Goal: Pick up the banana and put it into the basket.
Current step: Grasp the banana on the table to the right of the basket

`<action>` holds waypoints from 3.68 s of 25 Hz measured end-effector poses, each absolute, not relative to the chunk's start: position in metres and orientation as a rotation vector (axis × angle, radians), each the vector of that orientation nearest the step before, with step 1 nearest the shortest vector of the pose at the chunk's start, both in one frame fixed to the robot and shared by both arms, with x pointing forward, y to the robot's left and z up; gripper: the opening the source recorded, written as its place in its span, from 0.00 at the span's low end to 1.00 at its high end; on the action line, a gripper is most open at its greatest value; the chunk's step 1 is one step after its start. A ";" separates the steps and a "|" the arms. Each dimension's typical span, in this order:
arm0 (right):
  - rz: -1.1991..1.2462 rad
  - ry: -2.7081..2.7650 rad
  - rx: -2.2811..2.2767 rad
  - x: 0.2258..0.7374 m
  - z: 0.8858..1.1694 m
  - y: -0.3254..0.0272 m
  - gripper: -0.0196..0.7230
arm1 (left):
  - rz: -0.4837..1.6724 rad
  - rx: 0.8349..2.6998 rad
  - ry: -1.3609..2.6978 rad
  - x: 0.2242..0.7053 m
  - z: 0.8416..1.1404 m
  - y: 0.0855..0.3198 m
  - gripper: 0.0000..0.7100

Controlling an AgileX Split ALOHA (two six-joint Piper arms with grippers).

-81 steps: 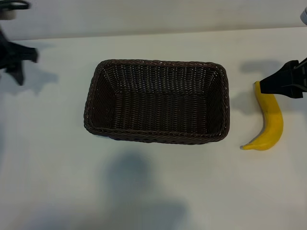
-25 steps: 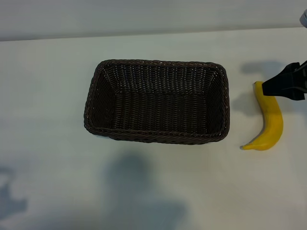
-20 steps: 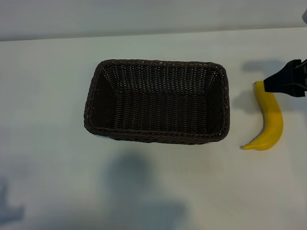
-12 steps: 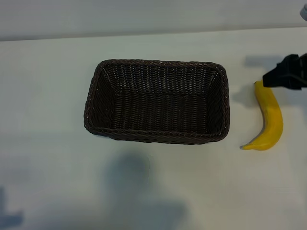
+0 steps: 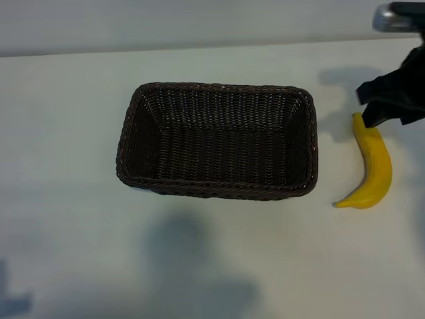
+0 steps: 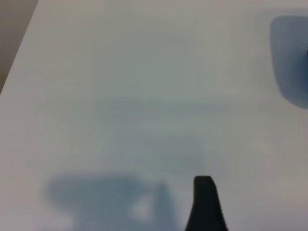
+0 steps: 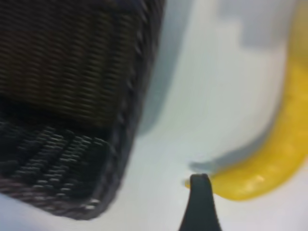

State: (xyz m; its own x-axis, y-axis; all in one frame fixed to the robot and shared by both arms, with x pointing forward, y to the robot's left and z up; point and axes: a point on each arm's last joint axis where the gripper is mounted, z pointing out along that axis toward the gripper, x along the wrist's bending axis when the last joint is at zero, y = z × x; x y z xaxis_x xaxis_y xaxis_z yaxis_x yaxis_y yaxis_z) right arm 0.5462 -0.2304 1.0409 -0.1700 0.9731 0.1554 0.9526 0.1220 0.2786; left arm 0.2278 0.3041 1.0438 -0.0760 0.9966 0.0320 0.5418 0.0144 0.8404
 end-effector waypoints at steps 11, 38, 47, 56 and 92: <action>0.236 2.155 2.097 0.577 1.024 -0.222 0.76 | 0.950 1.587 1.683 0.228 1.044 0.304 0.76; 0.102 2.374 2.058 0.607 0.945 -0.227 0.76 | 0.950 1.587 1.683 0.228 1.044 0.304 0.76; 0.084 2.383 2.004 0.611 0.939 -0.229 0.76 | 0.950 1.587 1.683 0.228 1.044 0.304 0.76; 0.107 2.369 1.980 0.613 0.939 -0.229 0.76 | 0.949 1.588 1.684 0.228 1.043 0.304 0.76; 0.002 2.410 1.991 0.618 0.899 -0.230 0.60 | 0.951 1.588 1.685 0.228 1.043 0.304 0.76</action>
State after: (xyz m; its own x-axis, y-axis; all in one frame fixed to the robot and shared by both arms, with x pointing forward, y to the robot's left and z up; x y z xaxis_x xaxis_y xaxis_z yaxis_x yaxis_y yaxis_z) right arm 0.6183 -0.2299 0.8987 -0.1887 0.9820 -0.0108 0.9820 0.1888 0.0107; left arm 0.2280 0.3042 1.0433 -0.0770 0.9965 0.0335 0.5435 0.0137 0.8393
